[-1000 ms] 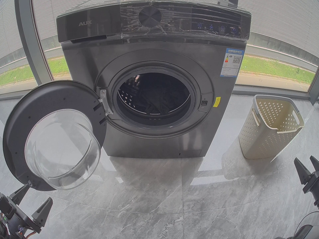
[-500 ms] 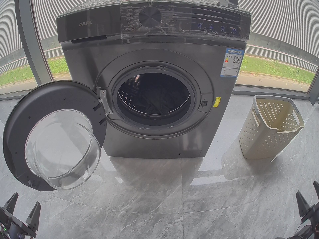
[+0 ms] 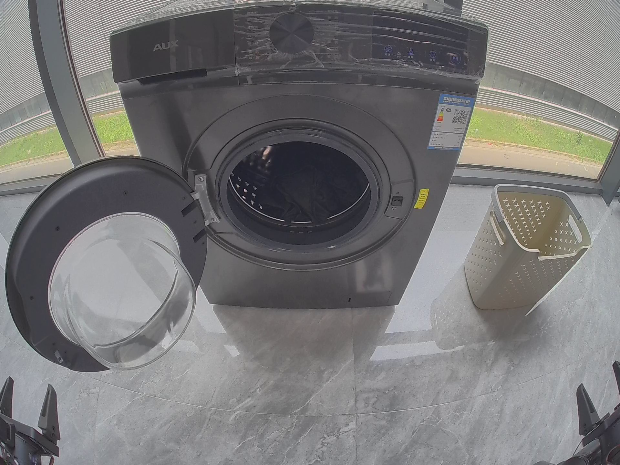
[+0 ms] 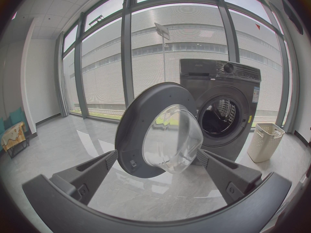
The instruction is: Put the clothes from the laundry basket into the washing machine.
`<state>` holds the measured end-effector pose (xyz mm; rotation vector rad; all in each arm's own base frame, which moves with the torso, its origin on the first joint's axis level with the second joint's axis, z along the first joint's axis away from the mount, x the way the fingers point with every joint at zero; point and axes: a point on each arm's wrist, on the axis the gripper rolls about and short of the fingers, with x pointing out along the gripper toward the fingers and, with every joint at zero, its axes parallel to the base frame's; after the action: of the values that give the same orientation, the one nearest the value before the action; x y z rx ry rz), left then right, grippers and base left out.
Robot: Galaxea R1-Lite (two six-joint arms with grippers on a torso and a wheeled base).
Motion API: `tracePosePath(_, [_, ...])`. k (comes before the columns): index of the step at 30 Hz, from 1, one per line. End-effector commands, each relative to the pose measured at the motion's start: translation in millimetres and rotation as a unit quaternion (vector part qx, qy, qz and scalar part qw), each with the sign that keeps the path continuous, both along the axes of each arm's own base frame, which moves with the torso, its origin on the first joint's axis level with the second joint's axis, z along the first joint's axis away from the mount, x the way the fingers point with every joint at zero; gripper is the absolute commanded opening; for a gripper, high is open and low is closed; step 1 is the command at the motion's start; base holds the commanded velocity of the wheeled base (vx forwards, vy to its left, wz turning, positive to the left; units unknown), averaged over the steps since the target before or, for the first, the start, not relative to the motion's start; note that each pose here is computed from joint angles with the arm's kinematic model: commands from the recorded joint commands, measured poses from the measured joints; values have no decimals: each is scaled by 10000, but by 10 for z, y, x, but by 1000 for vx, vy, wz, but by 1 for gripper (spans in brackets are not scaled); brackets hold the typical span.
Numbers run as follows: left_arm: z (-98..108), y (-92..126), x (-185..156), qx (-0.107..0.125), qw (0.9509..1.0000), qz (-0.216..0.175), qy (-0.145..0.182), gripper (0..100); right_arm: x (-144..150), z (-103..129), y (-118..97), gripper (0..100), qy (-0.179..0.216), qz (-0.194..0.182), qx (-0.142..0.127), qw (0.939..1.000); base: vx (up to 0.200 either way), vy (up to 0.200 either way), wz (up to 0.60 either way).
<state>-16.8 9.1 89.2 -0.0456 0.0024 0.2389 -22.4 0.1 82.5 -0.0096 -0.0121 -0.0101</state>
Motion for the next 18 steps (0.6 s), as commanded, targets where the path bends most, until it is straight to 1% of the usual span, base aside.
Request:
tracePosePath(1, [-49,-9,-6,40,9995,317,38,100,-4,-53,0,100,-24,-18,48,10000,0,0,0])
tracePosePath(2, [-64,-32,-50,-5,9992,310,-233,100,-4,-53,0,100,-24,-26,40,10000,0,0,0])
tracePosePath(3, [-67,-41,-60,-31,9994,132,-317,100,-4,-53,0,100,-24,-26,40,10000,0,0,0])
tracePosePath(4, [-68,-42,-59,-23,9995,48,-307,100,-4,-53,0,100,-24,-26,40,10000,0,0,0])
tracePosePath(5, [-73,-52,-67,-48,9989,-321,-351,100,-4,-53,0,100,-24,-26,40,10000,0,0,0])
tracePosePath(7, [-72,-55,-68,-63,9986,-428,-307,100,-4,-53,0,100,-24,-18,48,10000,0,0,0])
tracePosePath(10, [-76,-56,-72,-72,9986,-451,-263,100,-5,-51,0,100,-32,-26,48,10000,0,0,0])
tracePosePath(11, [-82,-58,-75,-22,9986,-496,-183,100,-4,-53,0,100,-24,-34,40,10000,0,0,0])
tracePosePath(12, [-82,-58,-75,-22,9986,-496,-183,100,-4,-53,0,100,-24,-34,40,10000,0,0,0])
tracePosePath(14, [-131,-80,-61,140,9953,-962,-50,100,-5,-51,-2,100,-32,-80,26,10000,0,0,0])
tracePosePath(16, [-132,-90,-60,349,9921,-1207,2,100,-5,-51,-2,100,-32,-80,26,10000,0,0,0])
tracePosePath(18, [-131,-86,-60,191,9936,-1115,-23,100,-5,-51,-2,100,-32,-80,49,10000,0,0,0])
